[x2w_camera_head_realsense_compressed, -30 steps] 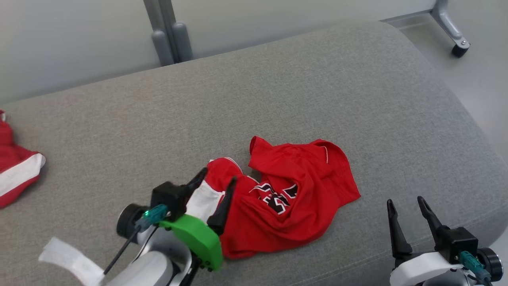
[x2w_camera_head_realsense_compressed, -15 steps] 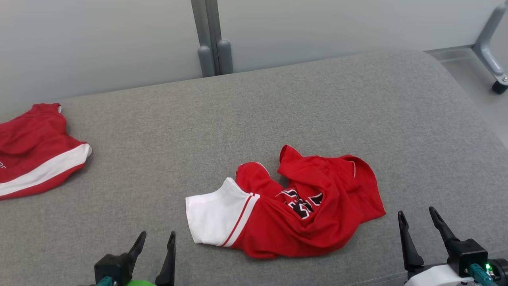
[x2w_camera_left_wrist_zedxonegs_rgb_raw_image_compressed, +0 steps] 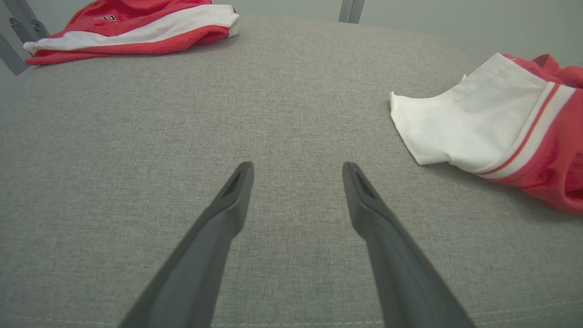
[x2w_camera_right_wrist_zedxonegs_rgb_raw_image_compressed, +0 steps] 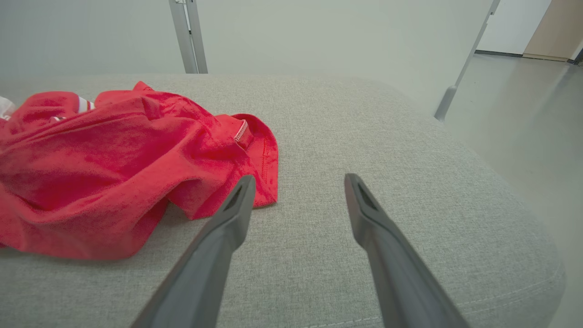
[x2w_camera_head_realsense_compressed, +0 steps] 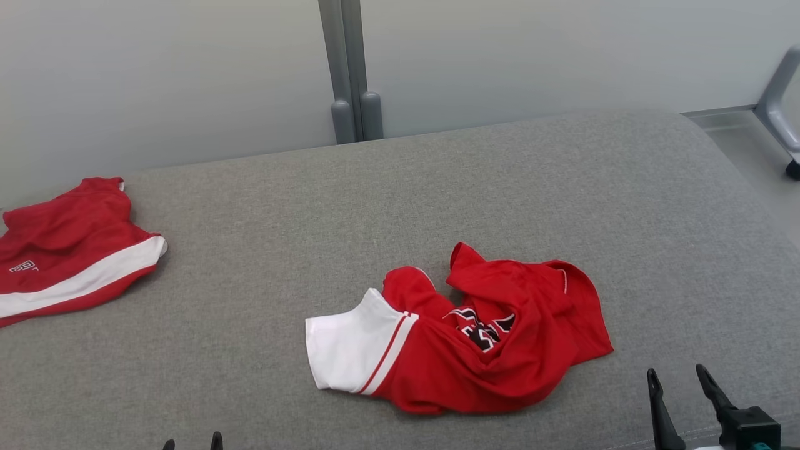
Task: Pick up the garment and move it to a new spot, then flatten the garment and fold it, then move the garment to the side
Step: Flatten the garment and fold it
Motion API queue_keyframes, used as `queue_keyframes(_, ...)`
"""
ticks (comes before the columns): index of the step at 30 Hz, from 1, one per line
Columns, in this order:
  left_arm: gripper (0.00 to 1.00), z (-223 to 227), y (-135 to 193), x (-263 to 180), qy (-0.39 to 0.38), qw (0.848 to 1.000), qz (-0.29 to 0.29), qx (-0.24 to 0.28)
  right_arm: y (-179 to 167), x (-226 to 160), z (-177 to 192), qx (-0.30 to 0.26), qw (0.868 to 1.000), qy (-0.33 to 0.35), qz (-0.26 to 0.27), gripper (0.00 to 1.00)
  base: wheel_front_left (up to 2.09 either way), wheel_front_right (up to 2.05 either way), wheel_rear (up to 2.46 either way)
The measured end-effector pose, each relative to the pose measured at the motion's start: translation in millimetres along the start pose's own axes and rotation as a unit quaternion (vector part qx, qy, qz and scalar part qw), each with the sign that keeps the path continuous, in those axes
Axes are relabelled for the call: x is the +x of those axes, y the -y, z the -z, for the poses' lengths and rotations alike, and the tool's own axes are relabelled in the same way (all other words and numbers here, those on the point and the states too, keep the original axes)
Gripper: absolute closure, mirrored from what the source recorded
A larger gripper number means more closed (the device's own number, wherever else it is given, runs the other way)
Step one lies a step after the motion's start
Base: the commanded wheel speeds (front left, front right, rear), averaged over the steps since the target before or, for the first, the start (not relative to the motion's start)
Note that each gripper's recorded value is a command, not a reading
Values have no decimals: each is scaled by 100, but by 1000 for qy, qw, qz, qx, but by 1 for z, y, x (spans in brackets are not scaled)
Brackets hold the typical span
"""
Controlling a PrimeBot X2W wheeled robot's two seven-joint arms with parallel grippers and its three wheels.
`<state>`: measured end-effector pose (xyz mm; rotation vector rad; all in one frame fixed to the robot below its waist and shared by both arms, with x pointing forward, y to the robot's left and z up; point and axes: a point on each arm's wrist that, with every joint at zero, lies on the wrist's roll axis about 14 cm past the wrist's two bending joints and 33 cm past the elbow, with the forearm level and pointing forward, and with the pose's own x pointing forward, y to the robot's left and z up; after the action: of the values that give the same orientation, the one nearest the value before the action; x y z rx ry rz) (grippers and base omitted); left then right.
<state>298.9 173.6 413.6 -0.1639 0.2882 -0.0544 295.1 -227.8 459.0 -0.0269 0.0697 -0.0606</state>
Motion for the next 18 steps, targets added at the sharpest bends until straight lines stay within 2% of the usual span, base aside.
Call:
queue_keyframes(8,0,-9,-7,-3,29,1000,-5,-5,2,3,-15,-14,1000,22,5,0,0,0,0)
queue_keyframes(18,0,-8,-14,-6,38,999,-12,-7,-24,18,-38,-11,998,58,-37,0,0,0,0)
